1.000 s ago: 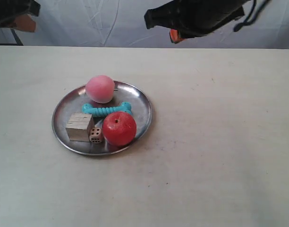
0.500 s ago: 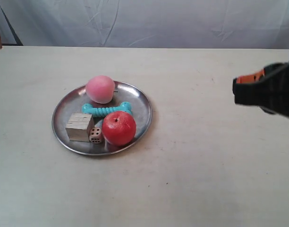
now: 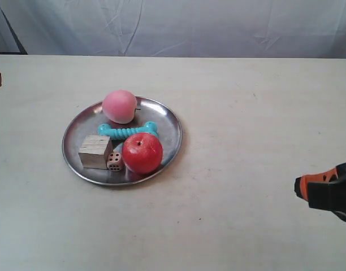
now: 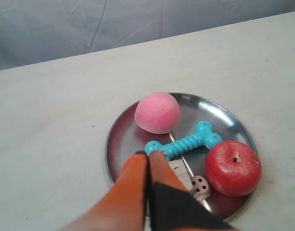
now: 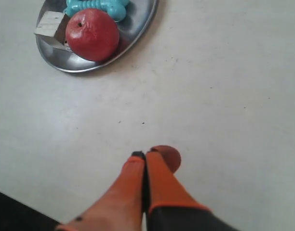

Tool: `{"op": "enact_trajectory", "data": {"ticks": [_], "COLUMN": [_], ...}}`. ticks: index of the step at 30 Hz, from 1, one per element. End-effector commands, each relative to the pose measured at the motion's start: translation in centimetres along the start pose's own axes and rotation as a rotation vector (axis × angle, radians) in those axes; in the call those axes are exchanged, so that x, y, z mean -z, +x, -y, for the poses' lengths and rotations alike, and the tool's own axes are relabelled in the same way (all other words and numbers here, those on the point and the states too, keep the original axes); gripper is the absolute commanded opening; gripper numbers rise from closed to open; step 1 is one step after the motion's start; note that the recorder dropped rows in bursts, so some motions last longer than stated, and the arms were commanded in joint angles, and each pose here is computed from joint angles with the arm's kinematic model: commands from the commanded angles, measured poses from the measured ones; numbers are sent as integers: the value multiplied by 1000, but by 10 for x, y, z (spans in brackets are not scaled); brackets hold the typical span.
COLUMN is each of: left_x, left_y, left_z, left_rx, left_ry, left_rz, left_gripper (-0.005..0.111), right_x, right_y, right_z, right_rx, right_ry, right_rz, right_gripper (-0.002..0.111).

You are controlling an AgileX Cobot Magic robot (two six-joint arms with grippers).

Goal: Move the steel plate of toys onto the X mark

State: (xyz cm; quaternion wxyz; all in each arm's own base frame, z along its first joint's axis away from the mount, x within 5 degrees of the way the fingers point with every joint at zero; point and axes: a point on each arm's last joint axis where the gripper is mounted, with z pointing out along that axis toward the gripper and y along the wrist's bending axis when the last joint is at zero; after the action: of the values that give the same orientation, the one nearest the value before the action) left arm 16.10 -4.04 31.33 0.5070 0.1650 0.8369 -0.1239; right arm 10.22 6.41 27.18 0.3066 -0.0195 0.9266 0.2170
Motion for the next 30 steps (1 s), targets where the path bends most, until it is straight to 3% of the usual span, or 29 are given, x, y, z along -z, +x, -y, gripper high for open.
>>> {"op": "enact_trajectory", "data": {"ticks": [1, 4, 11, 22, 30], "left_x": [2, 2, 2, 2, 2], "left_y": [0, 0, 0, 0, 0], "left_z": [1, 1, 1, 1, 1], "left_rx": [-11, -11, -11, -11, -11], "left_ry": [-5, -5, -5, -5, -5], "left_rz": [10, 10, 10, 10, 10], "left_gripper": [0, 0, 0, 0, 0], "right_x": [1, 9, 53, 104, 63], "right_y": [-1, -4, 3, 31, 40], "right_z": [6, 14, 29, 27, 45], "right_rx": [93, 147, 20, -2, 24], "right_ry": [62, 129, 193, 213, 224], "right_rz": [24, 85, 364, 757, 729], "right_gripper": [-1, -1, -1, -1, -1]}}
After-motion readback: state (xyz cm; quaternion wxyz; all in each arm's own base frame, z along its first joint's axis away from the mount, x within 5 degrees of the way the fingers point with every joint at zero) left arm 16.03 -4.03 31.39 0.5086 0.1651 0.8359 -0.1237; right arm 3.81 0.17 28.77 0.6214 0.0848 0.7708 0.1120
